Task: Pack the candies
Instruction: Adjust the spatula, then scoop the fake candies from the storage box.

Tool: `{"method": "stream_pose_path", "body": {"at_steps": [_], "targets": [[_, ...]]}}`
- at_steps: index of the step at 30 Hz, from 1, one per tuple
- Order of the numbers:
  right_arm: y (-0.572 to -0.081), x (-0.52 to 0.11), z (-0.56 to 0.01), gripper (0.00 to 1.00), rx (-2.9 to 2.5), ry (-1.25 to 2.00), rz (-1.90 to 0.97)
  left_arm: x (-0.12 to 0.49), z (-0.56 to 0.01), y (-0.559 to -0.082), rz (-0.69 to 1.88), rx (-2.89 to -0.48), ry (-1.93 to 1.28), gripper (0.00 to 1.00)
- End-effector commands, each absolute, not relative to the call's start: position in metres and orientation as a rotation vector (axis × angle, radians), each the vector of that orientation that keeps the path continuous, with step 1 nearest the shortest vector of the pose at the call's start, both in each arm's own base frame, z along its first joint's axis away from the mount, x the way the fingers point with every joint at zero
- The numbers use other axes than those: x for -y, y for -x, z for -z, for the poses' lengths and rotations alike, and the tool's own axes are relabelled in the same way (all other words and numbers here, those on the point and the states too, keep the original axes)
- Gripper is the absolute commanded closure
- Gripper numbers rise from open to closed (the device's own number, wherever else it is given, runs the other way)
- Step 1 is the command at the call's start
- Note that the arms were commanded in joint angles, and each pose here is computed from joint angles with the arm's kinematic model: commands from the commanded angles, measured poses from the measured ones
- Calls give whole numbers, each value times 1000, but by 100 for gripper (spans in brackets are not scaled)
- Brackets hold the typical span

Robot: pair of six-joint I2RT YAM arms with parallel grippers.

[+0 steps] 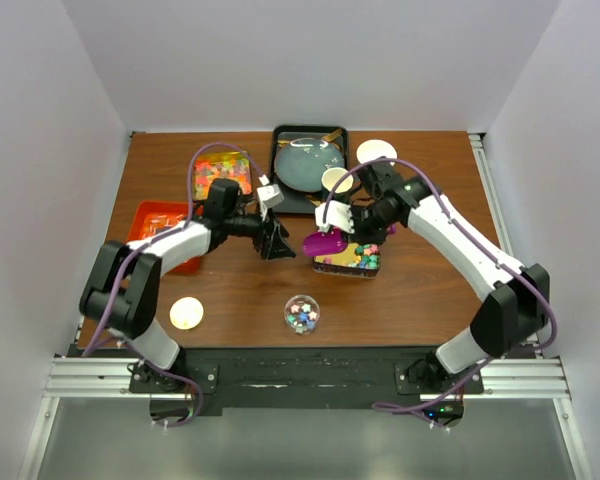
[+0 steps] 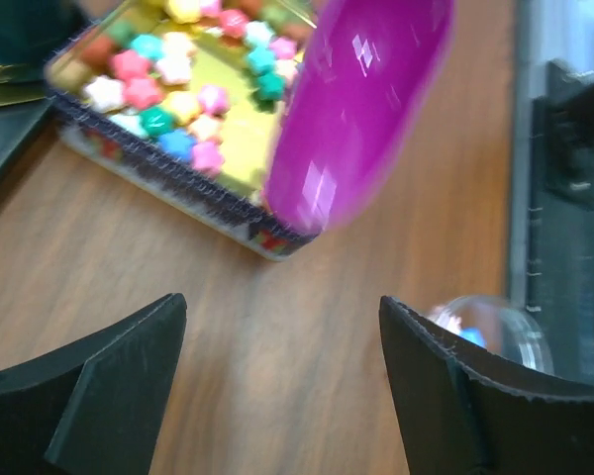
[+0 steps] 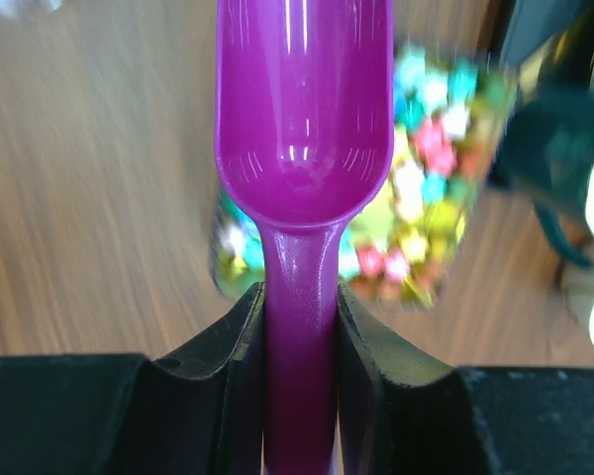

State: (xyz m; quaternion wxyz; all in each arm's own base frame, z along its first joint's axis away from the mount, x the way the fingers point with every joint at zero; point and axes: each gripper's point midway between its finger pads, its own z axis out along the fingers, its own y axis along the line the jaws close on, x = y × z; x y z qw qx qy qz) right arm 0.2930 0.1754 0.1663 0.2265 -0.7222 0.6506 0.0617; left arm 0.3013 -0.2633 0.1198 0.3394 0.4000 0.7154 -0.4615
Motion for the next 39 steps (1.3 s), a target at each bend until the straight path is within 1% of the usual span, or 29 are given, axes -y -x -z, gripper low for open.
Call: {"method": "stream_pose_path", "body": {"at_steps": [1,2,3,5,6,7,11,19,29,39], "targets": [[-319,-131,-170,100,-1858,2143,59,262,-114,-316,915,-1751,-995,18],[-327,-130,-176,100,-1858,2131,91,260,-110,-320,849,-1755,-975,19],[-333,-124,-178,100,-1875,2129,142,268,-112,-318,826,-1704,-990,20],[-338,-121,-179,100,-1907,2141,157,267,-98,-316,766,-1712,-971,22],[-340,-118,-178,100,-1935,2139,178,273,-99,-316,746,-1676,-970,22],[-336,-113,-170,100,-2011,2148,179,273,-98,-318,723,-1665,-964,23],[-329,-105,-173,100,-2138,2075,191,282,-94,-319,683,-1593,-979,23],[-303,-78,-164,100,-2359,1946,288,293,-83,-315,712,-1571,-975,23],[-320,-74,-162,100,-2498,1831,399,315,-65,-302,777,-1573,-1015,23],[-324,-97,-144,100,-2536,1834,337,314,-47,-296,805,-1612,-984,23]]}}
